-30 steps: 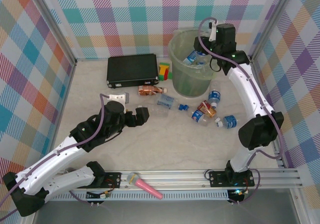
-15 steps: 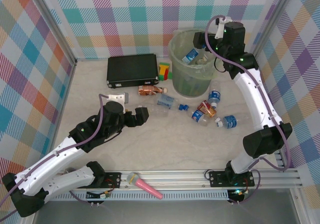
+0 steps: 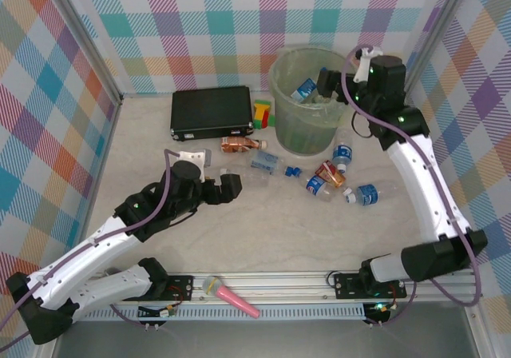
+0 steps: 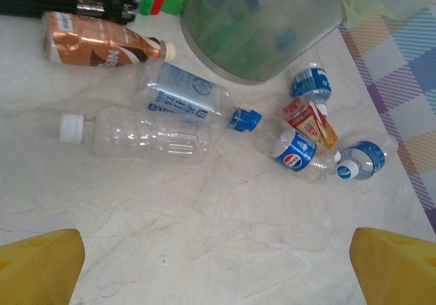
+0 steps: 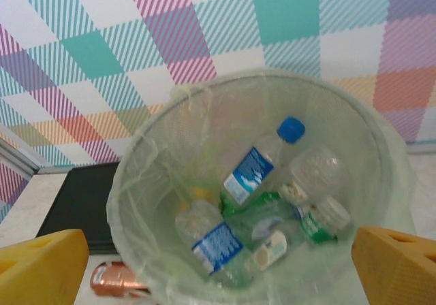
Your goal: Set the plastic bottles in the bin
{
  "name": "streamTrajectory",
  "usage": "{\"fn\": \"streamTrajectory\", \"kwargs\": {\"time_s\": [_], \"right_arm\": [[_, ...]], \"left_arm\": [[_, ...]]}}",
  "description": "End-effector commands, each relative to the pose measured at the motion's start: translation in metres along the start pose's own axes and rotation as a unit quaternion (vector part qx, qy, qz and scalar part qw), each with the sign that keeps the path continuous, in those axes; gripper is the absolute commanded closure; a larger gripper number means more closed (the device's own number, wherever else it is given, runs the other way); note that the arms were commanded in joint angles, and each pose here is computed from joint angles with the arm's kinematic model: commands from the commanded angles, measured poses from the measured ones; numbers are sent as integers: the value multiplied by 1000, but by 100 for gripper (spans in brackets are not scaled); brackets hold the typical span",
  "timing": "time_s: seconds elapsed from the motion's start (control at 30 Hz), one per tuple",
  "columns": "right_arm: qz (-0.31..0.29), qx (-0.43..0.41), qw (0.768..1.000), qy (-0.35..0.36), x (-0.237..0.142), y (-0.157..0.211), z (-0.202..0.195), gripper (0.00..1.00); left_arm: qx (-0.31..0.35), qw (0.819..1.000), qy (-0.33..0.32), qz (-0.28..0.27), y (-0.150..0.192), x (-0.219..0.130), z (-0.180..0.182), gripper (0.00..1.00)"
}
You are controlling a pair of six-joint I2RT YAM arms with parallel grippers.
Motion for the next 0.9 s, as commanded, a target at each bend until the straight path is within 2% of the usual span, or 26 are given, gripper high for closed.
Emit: {"fn": "streamTrajectory", "kwargs": {"time_s": [0.0, 0.17, 0.37, 0.53, 0.73, 0.87], "right_arm": [[21, 36, 999, 22, -20, 24, -15, 1], [69, 74, 992, 80, -38, 71, -44, 1], [121, 138, 971, 152, -49, 117, -83, 1], [133, 217, 944, 210, -58, 146, -126, 0], [170, 308, 904, 244, -53, 178, -172, 10], [192, 352, 874, 276, -47, 191, -205, 13]], "left_arm": [[11, 1000, 28, -2, 0, 5, -8, 0], [11, 999, 41, 2, 4, 9, -11, 0], [9, 998, 59, 8, 10, 11, -16, 0], [16, 996, 88, 14, 17, 8, -26, 0], [39, 992, 115, 28, 28, 8, -43, 0], [54, 990, 123, 37, 33, 10, -50, 0]]}}
Point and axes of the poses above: each hand's point on the last joint's axis, 136 mm out from that joint toward the fingers, its own x axis out along the fingers, its own z axis along the line the jaws close on, y = z × x, the point moved 3 cm from there along -x, back along the fingers, and after that the axes turned 7 degrees about x, right-handed, at the moved point
